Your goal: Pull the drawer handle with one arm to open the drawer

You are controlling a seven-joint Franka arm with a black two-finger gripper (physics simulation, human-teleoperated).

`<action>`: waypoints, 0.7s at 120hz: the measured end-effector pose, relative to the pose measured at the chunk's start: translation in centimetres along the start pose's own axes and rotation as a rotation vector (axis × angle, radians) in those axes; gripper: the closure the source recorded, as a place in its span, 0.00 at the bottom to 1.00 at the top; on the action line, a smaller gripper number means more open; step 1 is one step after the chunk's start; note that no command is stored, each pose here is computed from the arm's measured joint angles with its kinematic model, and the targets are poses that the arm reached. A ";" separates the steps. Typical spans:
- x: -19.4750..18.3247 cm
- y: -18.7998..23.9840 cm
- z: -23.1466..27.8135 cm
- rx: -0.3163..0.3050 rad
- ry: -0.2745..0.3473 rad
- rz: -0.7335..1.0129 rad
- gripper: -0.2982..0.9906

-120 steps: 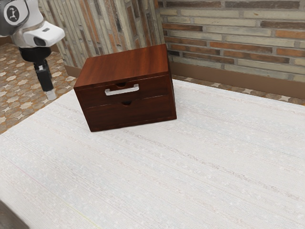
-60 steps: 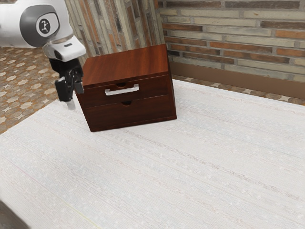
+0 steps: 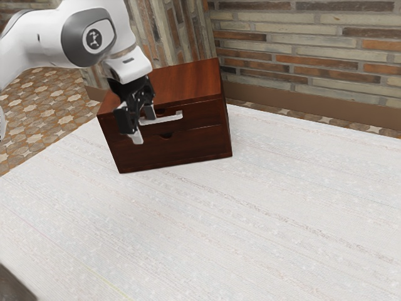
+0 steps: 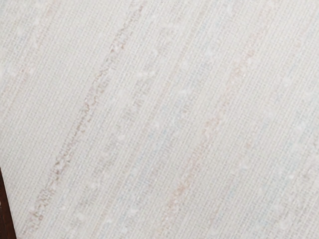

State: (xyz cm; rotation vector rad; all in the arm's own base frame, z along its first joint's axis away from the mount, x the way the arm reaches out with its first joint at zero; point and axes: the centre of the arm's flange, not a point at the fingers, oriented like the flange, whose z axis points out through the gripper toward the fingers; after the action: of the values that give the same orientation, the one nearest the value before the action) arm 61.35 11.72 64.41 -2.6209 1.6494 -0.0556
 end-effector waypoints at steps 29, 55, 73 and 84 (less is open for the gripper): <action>1.3 -1.6 1.9 0.031 0.016 -0.054 0.23; 0.9 -2.5 2.4 0.054 0.025 -0.122 0.23; 0.3 -2.8 2.6 0.056 0.024 -0.170 0.23; 0.3 -2.9 3.0 0.053 0.023 -0.191 0.23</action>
State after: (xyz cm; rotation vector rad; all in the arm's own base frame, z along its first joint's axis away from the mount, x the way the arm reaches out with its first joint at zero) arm 64.26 12.78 61.60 -2.7383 1.3783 -0.1340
